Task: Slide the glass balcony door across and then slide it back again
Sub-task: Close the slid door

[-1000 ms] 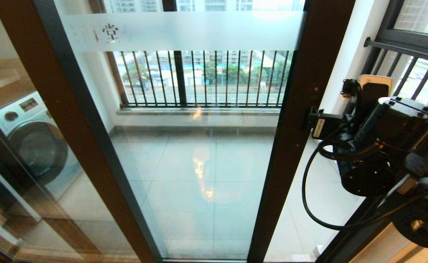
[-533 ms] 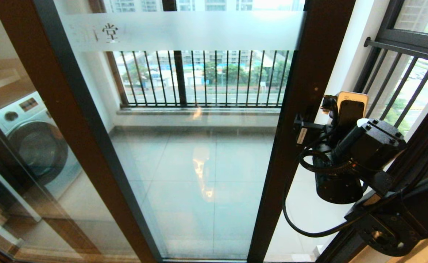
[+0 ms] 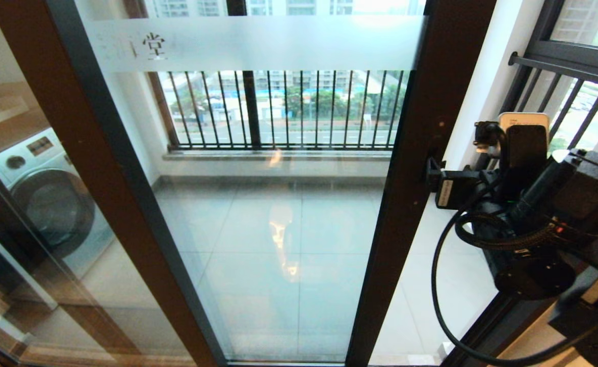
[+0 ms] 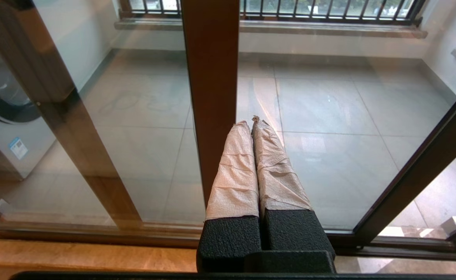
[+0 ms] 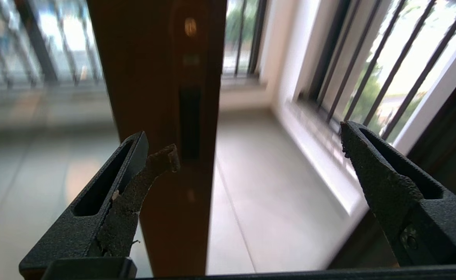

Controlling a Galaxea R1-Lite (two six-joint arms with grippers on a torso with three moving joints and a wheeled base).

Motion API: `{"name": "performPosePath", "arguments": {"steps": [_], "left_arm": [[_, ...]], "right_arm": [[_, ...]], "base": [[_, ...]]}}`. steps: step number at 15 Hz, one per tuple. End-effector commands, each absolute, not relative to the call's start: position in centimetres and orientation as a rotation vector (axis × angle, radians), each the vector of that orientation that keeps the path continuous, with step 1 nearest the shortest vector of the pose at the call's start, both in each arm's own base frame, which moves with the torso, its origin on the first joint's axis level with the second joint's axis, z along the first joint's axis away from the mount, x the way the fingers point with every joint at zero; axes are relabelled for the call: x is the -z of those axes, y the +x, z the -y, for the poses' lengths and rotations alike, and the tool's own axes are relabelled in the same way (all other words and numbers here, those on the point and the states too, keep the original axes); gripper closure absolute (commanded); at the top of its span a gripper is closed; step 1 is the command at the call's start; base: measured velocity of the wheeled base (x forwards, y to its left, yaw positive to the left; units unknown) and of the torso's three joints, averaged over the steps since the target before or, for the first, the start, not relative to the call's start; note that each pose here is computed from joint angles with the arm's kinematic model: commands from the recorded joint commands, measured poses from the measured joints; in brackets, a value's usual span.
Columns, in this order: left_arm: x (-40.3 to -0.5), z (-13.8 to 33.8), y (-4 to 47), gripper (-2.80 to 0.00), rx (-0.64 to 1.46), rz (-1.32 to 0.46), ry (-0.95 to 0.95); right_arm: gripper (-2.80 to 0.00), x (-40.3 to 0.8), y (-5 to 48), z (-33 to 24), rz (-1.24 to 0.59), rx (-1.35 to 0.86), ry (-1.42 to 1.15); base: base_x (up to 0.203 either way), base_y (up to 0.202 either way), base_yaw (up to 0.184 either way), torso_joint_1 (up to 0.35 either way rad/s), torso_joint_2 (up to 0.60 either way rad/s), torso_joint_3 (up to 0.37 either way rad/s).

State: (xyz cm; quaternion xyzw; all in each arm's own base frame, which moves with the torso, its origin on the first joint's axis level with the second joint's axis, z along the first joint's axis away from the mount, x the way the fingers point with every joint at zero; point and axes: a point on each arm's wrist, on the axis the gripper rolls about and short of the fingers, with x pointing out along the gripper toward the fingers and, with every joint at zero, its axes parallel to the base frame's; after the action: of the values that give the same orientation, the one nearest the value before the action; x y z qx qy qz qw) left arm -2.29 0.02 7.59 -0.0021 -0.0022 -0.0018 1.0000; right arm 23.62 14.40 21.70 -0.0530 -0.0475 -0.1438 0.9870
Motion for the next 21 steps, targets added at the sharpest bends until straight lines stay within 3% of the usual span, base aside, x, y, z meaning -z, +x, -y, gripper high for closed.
{"name": "performPosePath", "arguments": {"steps": [1,4,7,12,21], "left_arm": [[-7.6,0.0,-2.3,0.00,0.004,0.003,-0.005],[-7.6,0.0,-2.3,0.00,0.004,0.003,-0.005],[-7.6,0.0,-2.3,0.00,0.003,0.004,-0.005],[-7.6,0.0,-2.3,0.00,0.004,0.003,-0.005],[-7.6,0.0,-2.3,0.00,0.004,0.004,-0.005]], "right_arm": [[-2.80,-22.8,21.1,-12.9,-0.071,0.259,-0.190],[-2.80,-24.8,21.1,-13.0,-0.268,0.245,-0.142],[-2.80,-25.3,22.4,-13.9,-0.353,0.251,-0.141],[-2.80,-23.9,26.0,-15.5,-0.380,0.293,-0.111],[-2.80,-24.6,27.5,-12.1,-0.361,0.409,-0.091]], "base": [[0.000,0.000,0.000,0.000,0.00,0.000],[0.000,0.000,0.000,0.000,0.00,0.000],[0.000,0.000,0.000,0.000,0.00,0.000],[0.000,0.000,0.000,0.000,0.00,0.000],[0.000,0.000,0.000,0.000,0.00,0.000]]}}
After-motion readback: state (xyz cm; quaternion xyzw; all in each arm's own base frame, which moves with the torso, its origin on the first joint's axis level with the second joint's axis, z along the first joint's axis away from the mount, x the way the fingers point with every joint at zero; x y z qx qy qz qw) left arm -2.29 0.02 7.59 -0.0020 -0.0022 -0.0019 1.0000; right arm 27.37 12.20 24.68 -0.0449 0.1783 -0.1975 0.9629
